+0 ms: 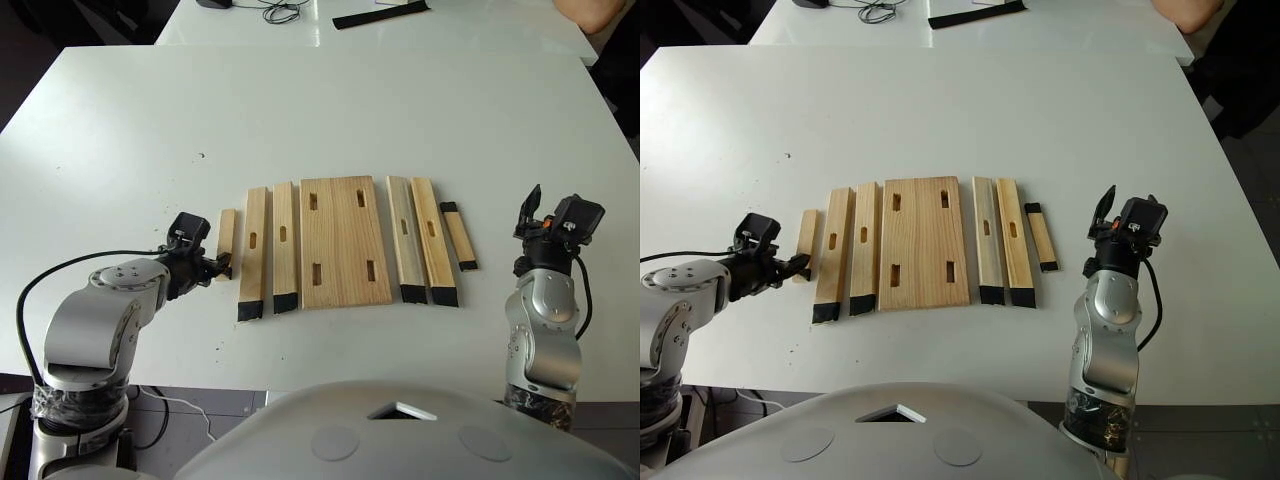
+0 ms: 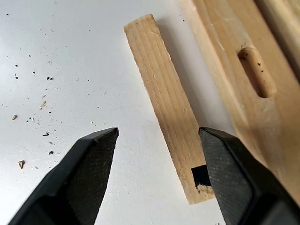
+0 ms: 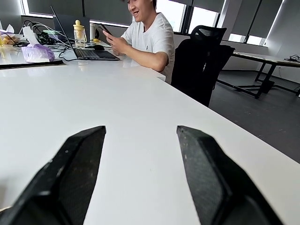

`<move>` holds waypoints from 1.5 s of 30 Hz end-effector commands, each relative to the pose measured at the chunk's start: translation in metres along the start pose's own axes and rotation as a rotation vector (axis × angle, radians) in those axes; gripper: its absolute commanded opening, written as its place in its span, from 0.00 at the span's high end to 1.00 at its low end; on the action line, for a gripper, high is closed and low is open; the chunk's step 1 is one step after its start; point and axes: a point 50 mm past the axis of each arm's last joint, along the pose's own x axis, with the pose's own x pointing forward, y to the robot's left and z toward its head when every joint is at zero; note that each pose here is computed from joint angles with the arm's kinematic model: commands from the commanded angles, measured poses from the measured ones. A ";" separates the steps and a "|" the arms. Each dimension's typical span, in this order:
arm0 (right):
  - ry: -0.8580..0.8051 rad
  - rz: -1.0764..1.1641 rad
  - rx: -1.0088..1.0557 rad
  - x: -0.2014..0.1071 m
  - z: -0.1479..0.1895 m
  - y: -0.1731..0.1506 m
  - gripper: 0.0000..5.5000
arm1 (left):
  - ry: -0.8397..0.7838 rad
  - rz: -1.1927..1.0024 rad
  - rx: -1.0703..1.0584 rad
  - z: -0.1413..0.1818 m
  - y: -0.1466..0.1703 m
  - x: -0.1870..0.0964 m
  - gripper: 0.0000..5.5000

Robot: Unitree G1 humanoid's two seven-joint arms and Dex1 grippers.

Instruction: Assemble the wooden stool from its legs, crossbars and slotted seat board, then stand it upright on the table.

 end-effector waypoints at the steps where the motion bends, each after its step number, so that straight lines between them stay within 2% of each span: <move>1: -0.008 -0.019 0.008 -0.001 0.001 0.000 0.49 | 0.057 -0.028 -0.023 -0.005 -0.003 0.004 0.42; 16: 0.002 -0.031 0.017 -0.004 -0.001 0.001 0.49 | 0.090 -0.021 -0.018 -0.001 0.001 0.009 0.42; 21: 0.009 -0.018 0.010 -0.003 -0.002 0.003 0.49 | 0.154 -0.068 -0.068 -0.013 -0.007 0.011 0.42; 30: 0.006 0.004 0.000 -0.001 0.000 0.005 0.49 | 0.198 -0.008 -0.110 -0.032 -0.002 0.023 0.42; 34: 0.007 0.012 -0.004 0.001 0.000 0.005 0.49 | 0.212 -0.028 -0.064 -0.043 -0.006 0.029 0.42; 38: 0.007 0.021 -0.005 0.001 0.001 0.006 0.49 | 0.234 -0.052 -0.115 -0.052 -0.009 0.033 0.42; 45: 0.003 0.027 -0.011 0.003 0.003 0.005 0.49 | 0.327 -0.117 -0.328 -0.066 -0.017 0.037 0.62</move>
